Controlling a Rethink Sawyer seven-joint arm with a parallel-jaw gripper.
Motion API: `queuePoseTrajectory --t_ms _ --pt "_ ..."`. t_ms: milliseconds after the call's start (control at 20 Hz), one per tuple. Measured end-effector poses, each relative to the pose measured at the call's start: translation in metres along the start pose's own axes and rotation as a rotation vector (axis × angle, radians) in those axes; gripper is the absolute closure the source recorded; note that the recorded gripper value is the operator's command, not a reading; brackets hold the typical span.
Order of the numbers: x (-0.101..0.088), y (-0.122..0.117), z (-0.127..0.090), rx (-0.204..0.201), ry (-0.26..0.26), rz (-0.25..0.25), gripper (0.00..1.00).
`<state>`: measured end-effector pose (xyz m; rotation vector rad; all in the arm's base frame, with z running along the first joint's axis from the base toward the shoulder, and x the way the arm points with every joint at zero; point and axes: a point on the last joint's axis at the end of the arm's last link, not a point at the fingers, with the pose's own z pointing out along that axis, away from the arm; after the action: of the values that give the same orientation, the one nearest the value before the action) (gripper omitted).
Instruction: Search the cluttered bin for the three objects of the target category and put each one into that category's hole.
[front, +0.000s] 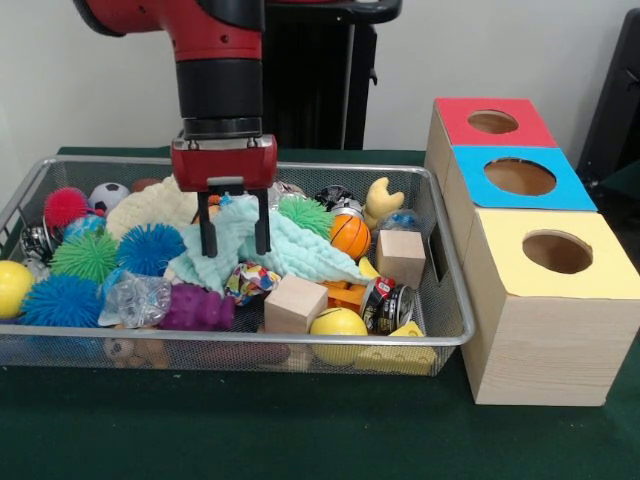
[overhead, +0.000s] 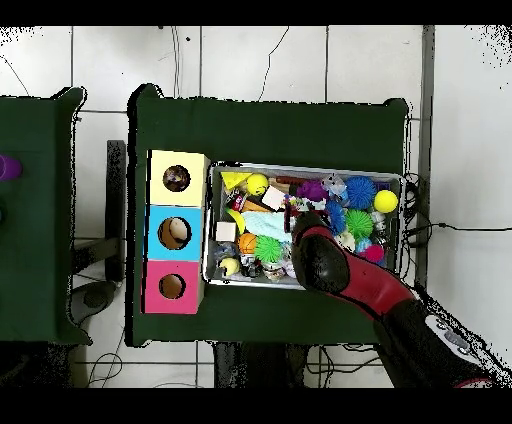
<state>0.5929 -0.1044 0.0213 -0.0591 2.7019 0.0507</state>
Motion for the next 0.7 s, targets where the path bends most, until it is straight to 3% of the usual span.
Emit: queuePoseTrajectory --t_ms 350,700 --pt "0.007 0.017 0.014 -0.014 -0.004 -0.010 0.00" --pt "-0.002 0.054 0.018 -0.016 -0.041 -0.074 0.00"
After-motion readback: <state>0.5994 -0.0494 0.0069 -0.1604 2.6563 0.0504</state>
